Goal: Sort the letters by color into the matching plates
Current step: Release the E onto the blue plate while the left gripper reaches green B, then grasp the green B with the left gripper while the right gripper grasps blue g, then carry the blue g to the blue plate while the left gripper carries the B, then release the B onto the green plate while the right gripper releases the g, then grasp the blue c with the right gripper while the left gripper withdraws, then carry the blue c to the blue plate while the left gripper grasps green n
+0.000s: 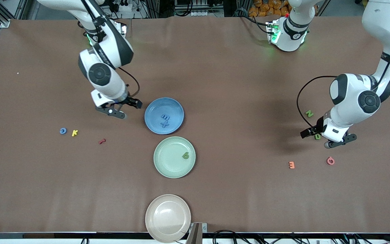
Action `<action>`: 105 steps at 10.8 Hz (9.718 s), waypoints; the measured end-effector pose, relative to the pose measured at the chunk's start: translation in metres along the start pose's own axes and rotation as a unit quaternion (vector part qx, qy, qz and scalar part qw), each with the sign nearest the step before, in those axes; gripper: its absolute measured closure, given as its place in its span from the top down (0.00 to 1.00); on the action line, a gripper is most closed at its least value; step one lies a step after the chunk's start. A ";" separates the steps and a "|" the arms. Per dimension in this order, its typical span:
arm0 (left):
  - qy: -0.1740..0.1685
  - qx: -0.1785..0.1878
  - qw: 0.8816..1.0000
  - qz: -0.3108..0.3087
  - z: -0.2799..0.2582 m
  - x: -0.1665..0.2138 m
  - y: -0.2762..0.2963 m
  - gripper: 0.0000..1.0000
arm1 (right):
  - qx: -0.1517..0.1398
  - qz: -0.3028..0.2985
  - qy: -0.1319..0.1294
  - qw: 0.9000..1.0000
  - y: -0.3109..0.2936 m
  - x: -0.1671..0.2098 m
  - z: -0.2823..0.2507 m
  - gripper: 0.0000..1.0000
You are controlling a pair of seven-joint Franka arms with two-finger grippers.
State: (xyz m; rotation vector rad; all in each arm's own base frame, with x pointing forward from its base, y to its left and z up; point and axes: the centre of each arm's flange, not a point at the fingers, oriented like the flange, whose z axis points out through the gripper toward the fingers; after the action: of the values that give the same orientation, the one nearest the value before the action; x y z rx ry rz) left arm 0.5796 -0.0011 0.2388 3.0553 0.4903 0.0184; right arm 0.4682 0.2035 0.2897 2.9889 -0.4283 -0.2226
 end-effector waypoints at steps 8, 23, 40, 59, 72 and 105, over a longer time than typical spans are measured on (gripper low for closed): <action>0.013 0.089 0.992 -0.094 0.066 -0.008 -0.026 1.00 | 0.010 -0.154 -0.001 0.988 0.161 0.012 0.071 0.90; -0.006 0.018 0.992 -0.123 0.060 -0.022 -0.035 1.00 | 0.056 -0.209 0.003 0.976 0.213 0.020 0.148 0.63; 0.039 0.014 0.998 -0.053 0.044 -0.012 0.014 0.35 | 0.103 -0.084 -0.001 0.991 0.068 0.013 0.056 0.26; 0.088 -0.210 0.953 -0.202 0.019 -0.179 0.478 0.35 | 0.139 0.040 -0.032 0.989 -0.023 0.072 -0.009 0.69; 0.151 -0.099 0.974 -0.136 0.046 -0.158 0.459 1.00 | 0.063 -0.142 0.046 0.987 0.307 0.189 0.026 0.69; -0.020 0.068 0.983 0.169 0.049 0.029 0.028 1.00 | 0.098 -0.109 0.029 0.989 0.282 0.212 0.084 0.34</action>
State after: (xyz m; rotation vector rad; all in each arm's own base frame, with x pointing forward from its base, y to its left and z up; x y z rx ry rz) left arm 0.6165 -0.0205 0.1910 3.2239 -0.0362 -0.0665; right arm 0.5799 -0.1340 0.2179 3.2262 -0.1233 -0.1183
